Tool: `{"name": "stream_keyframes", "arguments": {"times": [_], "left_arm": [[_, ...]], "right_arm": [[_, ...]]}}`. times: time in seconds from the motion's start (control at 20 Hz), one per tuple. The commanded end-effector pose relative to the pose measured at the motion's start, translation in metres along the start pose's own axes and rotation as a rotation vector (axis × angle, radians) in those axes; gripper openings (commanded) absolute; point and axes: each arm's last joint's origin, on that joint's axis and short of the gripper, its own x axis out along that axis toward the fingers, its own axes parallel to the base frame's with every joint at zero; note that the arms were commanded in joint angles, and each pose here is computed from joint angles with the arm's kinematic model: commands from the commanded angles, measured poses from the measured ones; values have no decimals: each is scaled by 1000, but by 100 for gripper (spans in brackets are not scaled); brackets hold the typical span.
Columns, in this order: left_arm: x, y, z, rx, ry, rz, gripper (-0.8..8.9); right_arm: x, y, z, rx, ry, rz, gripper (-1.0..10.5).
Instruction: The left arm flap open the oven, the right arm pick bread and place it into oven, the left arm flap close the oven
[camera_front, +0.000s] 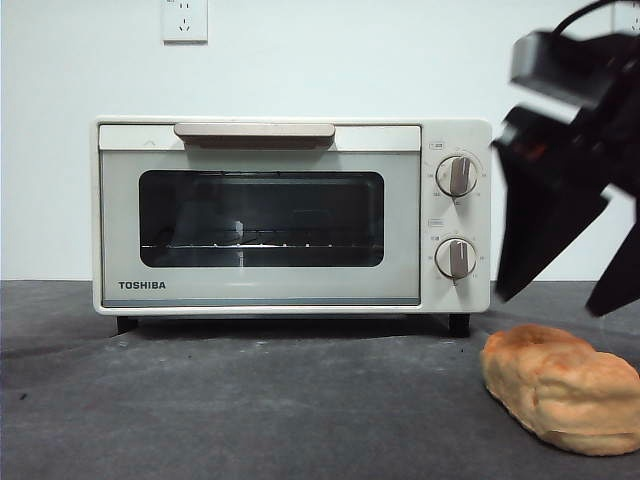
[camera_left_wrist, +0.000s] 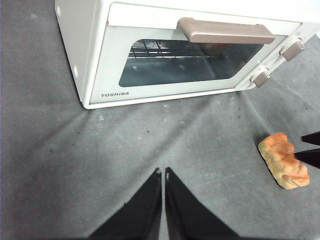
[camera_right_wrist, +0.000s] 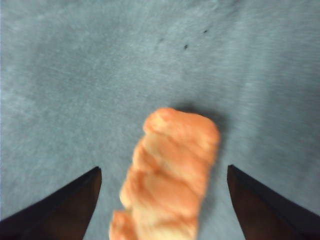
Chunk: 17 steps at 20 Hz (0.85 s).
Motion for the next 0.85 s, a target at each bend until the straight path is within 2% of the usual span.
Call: {"name": "stream_keyframes", "arguments": {"times": [0.05, 0.2, 0.45, 0.6, 0.85], "left_arm": [[-3, -2, 5, 23, -16, -8, 19], [-3, -2, 5, 22, -15, -8, 19], [-3, -2, 5, 23, -16, -8, 19], [-3, -2, 5, 23, -16, -8, 19], [-3, -3, 7, 23, -39, -14, 18]], "right_arm": [[15, 4, 2, 16, 14, -26, 401], [32, 4, -1, 14, 57, -71, 401], [46, 4, -2, 11, 92, -88, 388], [48, 3, -3, 10, 99, -90, 209], [40, 5, 1, 11, 59, -74, 194]]}}
